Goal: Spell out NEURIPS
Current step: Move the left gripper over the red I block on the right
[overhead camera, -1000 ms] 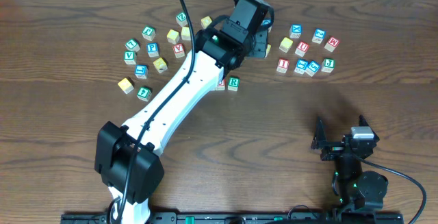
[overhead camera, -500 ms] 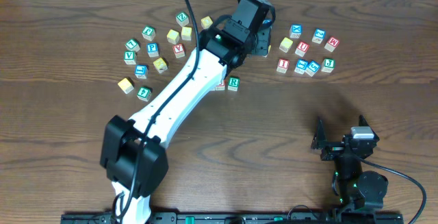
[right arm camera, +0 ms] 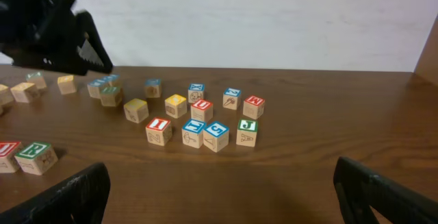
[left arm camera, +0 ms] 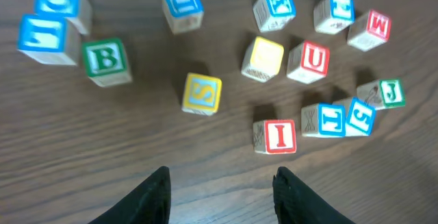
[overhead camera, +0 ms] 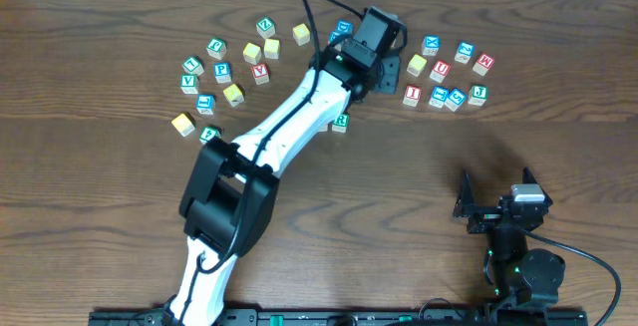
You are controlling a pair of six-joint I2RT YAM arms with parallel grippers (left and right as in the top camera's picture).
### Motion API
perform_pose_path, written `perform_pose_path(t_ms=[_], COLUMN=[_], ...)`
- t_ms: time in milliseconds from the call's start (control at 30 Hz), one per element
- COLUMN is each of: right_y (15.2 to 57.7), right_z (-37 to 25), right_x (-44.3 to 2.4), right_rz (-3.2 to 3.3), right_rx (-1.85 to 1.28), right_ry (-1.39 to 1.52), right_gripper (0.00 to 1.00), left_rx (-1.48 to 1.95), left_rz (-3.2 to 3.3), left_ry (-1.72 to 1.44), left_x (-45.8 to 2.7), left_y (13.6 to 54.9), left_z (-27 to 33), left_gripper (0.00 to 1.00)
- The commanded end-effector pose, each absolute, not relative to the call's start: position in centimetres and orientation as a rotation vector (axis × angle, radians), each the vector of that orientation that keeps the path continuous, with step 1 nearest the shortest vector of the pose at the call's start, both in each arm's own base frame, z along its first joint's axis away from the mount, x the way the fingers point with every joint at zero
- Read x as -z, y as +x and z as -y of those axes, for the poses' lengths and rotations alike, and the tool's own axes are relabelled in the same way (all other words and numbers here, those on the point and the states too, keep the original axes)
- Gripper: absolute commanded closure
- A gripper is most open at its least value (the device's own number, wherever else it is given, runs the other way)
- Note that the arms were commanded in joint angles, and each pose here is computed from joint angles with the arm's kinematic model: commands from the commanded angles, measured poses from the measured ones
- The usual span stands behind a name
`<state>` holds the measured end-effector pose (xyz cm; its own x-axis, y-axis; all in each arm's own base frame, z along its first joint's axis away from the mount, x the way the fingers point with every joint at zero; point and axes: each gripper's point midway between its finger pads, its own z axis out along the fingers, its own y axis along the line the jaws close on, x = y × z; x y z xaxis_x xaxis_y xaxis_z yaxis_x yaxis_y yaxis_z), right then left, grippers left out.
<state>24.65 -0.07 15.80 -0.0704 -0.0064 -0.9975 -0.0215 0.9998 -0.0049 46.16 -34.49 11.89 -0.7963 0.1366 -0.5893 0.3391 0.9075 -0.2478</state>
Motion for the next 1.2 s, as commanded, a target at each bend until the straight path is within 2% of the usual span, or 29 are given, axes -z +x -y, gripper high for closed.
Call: perform_pose_path(t_ms=[0, 433, 800, 1167], right_y=[24.6, 24.6, 24.6, 24.6], right_z=[0.1, 0.1, 0.1, 0.1], right_x=[-15.8, -15.8, -15.8, -15.8], right_rz=[-1.640, -1.640, -1.640, -1.640], right_rx=[-0.019, -0.019, -0.019, -0.019], right_ry=[-0.013, -0.013, -0.013, -0.013], right_gripper=[0.01, 0.01, 0.01, 0.01], left_rx=[0.474, 0.462, 0.355, 0.347], left_rz=[-2.465, -2.485, -2.433, -2.405], left_ry=[0.443, 0.497, 0.505, 0.531], left_x=[-11.1, -5.7, -5.4, -2.5], left_y=[45.7, 45.8, 45.7, 45.6], left_z=[36.3, 38.5, 39.4, 41.2], left_gripper=[0.49, 0.36, 0.34, 0.31])
